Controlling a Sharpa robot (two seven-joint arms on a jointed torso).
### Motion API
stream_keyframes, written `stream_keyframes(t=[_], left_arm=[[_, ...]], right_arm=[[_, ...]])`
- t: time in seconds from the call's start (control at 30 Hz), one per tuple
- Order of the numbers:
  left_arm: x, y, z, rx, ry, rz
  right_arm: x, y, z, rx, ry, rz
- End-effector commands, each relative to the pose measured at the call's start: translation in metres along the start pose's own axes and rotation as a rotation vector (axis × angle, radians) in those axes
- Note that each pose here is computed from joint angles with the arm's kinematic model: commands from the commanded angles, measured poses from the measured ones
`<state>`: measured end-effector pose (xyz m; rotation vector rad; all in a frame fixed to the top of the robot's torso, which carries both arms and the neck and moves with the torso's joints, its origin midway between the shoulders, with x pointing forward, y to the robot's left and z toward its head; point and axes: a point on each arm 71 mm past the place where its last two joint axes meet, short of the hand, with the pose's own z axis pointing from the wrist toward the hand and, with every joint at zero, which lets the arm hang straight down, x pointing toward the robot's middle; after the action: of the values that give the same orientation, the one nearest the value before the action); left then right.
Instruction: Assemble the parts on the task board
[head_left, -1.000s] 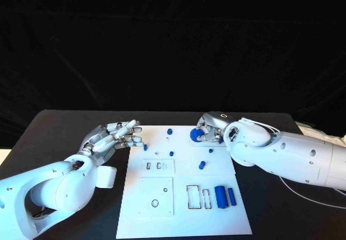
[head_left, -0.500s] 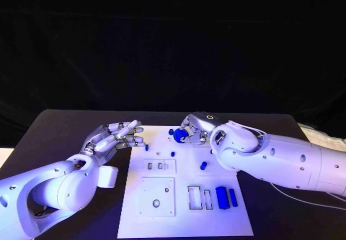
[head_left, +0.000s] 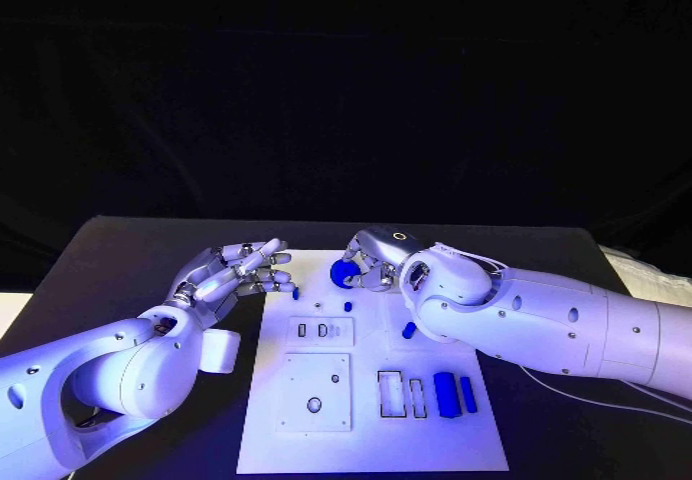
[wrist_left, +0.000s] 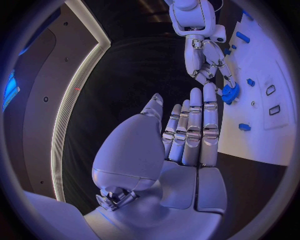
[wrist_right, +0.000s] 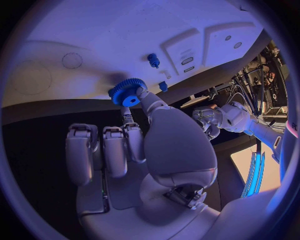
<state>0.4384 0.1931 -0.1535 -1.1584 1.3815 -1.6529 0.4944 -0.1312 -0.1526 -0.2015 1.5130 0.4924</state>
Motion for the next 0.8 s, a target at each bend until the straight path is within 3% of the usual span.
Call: stream_keyframes(t=[0.03,0.8], left_arm=[[0.0028,-0.0008,0.0005,0.004,0.022,-0.012],[0.0028,-0.0004,0.0010,0.002,0.021,-0.011]], right_arm=[[0.0039,0.0011,0.0025,0.002,0.024,-0.015],[0.0130,0.0021,0.0096,0.001,0.064,0.009]])
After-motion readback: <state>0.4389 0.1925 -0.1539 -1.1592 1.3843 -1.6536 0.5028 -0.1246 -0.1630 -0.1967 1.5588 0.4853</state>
